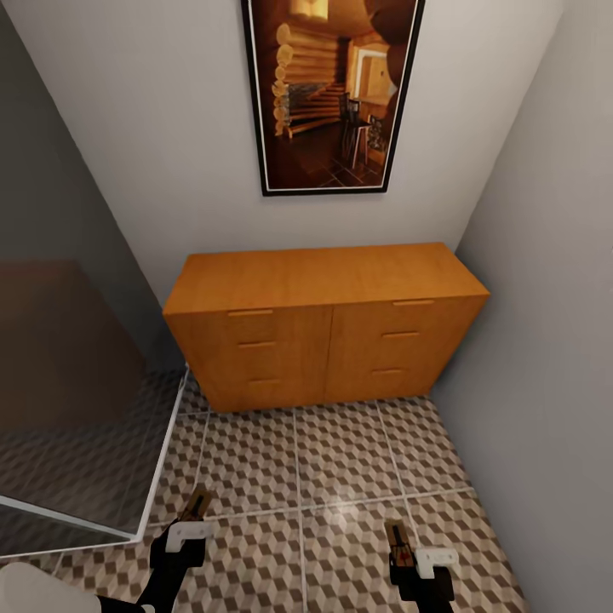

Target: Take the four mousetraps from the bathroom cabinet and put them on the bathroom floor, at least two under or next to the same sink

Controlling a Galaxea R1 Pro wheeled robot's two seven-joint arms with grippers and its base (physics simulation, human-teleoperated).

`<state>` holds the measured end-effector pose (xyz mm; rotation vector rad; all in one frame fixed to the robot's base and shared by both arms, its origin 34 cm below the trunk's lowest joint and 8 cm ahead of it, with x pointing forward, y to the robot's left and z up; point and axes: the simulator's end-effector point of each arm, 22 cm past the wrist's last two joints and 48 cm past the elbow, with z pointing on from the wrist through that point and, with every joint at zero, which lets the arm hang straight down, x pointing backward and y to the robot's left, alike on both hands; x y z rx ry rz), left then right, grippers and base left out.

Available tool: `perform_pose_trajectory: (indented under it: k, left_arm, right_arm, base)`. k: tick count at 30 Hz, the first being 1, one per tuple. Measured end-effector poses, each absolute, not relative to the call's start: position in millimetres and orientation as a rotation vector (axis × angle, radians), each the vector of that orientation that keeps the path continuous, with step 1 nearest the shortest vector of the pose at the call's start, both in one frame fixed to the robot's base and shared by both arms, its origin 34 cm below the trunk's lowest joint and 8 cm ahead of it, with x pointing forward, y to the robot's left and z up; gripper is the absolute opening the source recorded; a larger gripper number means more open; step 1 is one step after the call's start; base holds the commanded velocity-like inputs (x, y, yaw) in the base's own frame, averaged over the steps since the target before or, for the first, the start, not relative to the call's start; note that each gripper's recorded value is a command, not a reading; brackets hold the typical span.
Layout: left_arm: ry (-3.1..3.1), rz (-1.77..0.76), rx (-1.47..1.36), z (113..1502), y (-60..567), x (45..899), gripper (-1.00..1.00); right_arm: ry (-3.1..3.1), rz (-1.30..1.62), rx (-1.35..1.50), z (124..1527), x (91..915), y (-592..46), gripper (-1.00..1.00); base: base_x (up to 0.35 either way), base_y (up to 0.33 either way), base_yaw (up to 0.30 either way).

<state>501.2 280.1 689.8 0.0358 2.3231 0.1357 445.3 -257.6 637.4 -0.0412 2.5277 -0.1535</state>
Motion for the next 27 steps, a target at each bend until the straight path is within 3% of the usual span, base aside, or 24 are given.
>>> perform_pose_trajectory:
  k: [27]
  left_arm:
    - [2.281, 0.139, 0.026, 707.0, 281.2, 514.2, -1.00]
  right_arm:
    - [2.484, -0.152, -0.039, 652.6, 461.1, -257.3, -1.00]
  base:
    - [0.000, 0.000, 0.000]
